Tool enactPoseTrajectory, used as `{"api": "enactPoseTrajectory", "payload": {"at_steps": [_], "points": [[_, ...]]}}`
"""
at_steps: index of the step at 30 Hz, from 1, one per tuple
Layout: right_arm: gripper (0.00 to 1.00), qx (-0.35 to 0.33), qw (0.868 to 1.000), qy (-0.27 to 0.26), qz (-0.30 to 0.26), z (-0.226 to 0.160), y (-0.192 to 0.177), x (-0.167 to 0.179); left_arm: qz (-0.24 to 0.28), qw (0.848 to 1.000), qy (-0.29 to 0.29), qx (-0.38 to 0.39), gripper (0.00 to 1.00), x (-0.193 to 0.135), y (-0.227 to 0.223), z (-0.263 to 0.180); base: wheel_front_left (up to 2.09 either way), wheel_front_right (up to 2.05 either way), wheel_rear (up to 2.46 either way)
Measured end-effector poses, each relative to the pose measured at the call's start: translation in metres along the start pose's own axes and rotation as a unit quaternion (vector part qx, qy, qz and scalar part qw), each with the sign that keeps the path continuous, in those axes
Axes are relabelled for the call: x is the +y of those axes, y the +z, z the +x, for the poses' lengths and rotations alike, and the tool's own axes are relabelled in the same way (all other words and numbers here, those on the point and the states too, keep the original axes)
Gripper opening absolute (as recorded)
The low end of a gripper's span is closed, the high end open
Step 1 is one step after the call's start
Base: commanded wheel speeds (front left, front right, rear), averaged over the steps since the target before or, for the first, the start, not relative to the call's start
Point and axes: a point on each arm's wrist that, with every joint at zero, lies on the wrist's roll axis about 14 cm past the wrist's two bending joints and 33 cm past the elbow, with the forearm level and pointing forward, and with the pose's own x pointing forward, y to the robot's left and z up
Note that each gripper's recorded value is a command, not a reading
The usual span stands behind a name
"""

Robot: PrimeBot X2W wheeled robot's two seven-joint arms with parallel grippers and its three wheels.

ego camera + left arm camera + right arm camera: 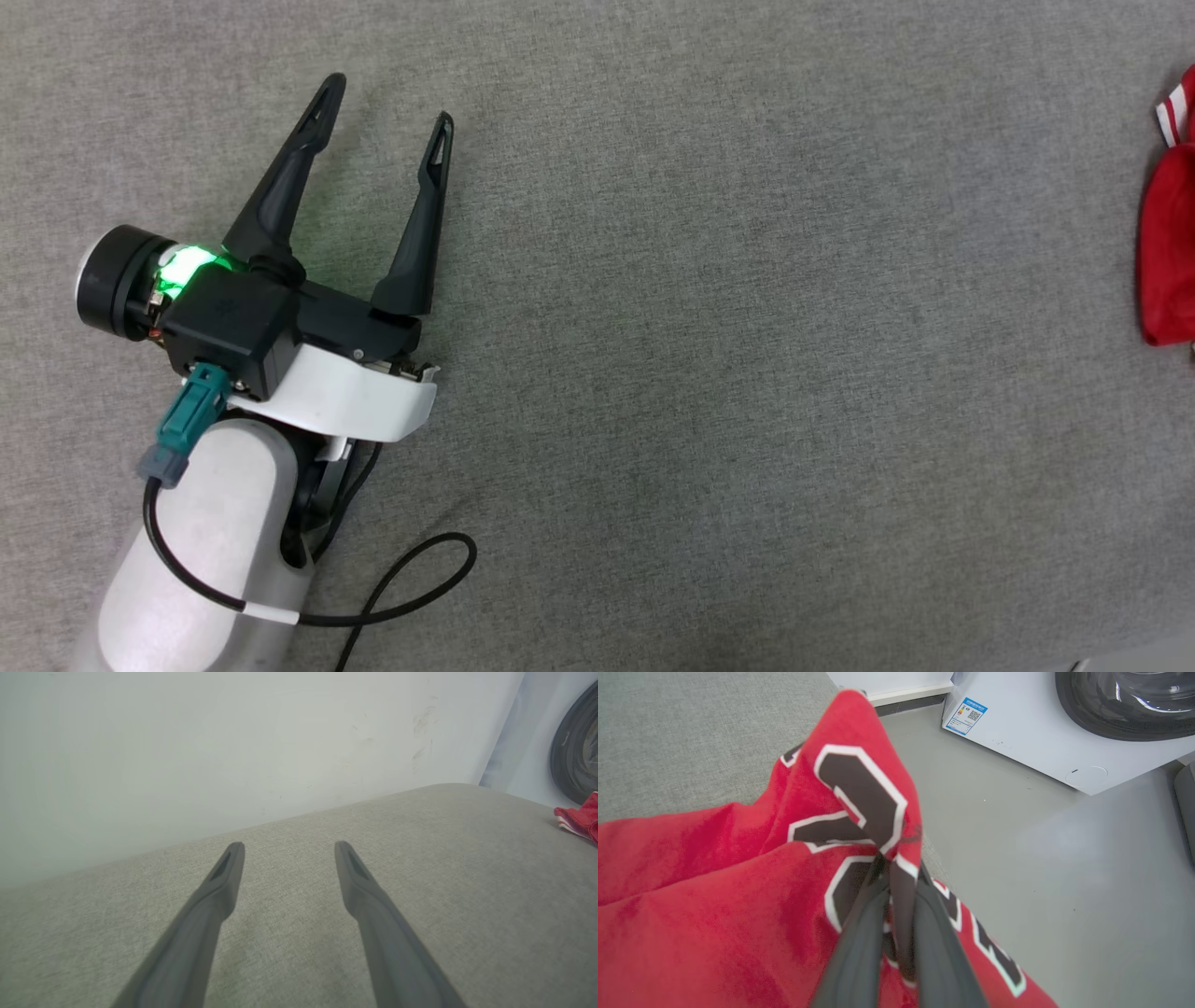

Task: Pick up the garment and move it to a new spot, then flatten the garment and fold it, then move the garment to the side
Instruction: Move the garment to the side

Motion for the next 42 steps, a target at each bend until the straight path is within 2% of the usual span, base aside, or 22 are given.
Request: {"api": "enactPoseTrajectory", "payload": {"at_steps": [6,11,16,31,37,42], "points": [[1.00,-0.026,1.000,-0.004,-0.002,-0.001,0.001,-0.002,-0.002,1.000,0.002,-0.001,1.00,0.000,0.003,-0.002,0.00,0.00,0.00],[1.00,-0.103,0.995,0.000,0.005,-0.018,0.026,-0.009,-0.014,1.000,0.016,-0.004,1.00,-0.007,0.017,-0.015,0.00,0.00,0.00],[1.00,-0.156,0.987,0.023,0.022,-0.039,0.032,-0.003,-0.017,0.999,0.034,-0.005,1.00,-0.009,0.032,-0.032,0.00,0.00,0.00],[1.00,-0.231,0.955,0.162,0.088,-0.136,0.007,0.066,-0.003,0.992,0.124,-0.003,1.00,0.003,0.076,-0.120,0.00,0.00,0.00],[1.00,-0.244,0.938,0.228,0.091,-0.179,0.001,0.101,0.008,0.986,0.164,-0.011,1.00,0.014,0.090,-0.154,0.00,0.00,0.00],[1.00,-0.261,0.919,0.282,0.094,-0.219,0.000,0.128,0.012,0.981,0.195,-0.015,1.00,0.020,0.097,-0.181,0.00,0.00,0.00]]}}
